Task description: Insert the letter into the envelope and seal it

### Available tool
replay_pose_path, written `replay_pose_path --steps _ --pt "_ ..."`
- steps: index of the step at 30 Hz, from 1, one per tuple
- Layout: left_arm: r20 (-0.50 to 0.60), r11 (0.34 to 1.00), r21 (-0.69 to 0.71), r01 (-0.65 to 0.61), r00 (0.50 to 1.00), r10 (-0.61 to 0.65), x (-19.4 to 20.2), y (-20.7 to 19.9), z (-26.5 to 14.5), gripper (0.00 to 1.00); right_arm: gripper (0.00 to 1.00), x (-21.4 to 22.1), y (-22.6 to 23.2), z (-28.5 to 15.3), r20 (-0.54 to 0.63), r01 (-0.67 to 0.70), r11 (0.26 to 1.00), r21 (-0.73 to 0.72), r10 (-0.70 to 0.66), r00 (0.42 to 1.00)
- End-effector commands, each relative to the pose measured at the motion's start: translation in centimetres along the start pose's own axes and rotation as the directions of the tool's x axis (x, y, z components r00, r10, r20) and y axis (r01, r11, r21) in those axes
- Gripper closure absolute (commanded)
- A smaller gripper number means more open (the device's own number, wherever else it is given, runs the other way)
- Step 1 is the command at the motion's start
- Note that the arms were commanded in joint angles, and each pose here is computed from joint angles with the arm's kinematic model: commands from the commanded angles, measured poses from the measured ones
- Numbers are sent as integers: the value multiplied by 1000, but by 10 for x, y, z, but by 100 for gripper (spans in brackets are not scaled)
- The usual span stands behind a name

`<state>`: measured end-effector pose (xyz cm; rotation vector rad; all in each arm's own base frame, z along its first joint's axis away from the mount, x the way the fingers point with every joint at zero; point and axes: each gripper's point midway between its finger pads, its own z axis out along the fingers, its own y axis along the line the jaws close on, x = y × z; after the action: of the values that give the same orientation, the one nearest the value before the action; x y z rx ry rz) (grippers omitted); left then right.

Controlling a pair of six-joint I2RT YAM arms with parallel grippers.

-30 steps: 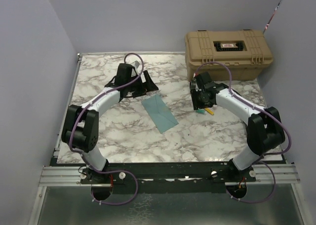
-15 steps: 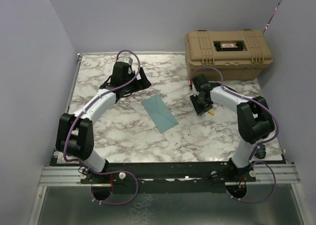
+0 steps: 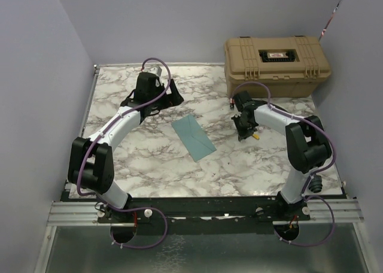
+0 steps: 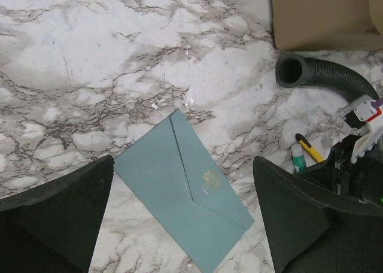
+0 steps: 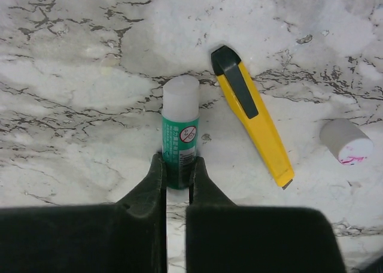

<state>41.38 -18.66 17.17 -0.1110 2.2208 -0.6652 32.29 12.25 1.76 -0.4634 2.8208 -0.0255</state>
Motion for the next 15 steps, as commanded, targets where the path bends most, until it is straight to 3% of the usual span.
replay_pose_path --steps 1,4,7,11,13,15 --pt "81 999 43 -20 997 16 -22 -13 -13 1 99 -5 13 -3 49 -97 993 -62 100 994" --pt "107 993 120 -22 994 9 -26 -27 -19 1 99 -34 35 -33 193 -83 973 -213 126 973" --pt "134 968 251 -11 991 -24 -30 -52 -28 1 99 -67 69 -87 364 -4 902 -431 178 914" --pt "169 875 483 2 981 -95 -37 -99 -50 5 99 -99 103 -174 542 160 764 -625 277 793" --pt "178 817 576 -31 980 -89 -34 -125 -63 15 100 -108 114 -207 578 229 693 -684 322 750" --pt "188 764 639 -91 981 -40 -26 -153 -75 16 99 -112 124 -236 600 302 620 -725 352 718"
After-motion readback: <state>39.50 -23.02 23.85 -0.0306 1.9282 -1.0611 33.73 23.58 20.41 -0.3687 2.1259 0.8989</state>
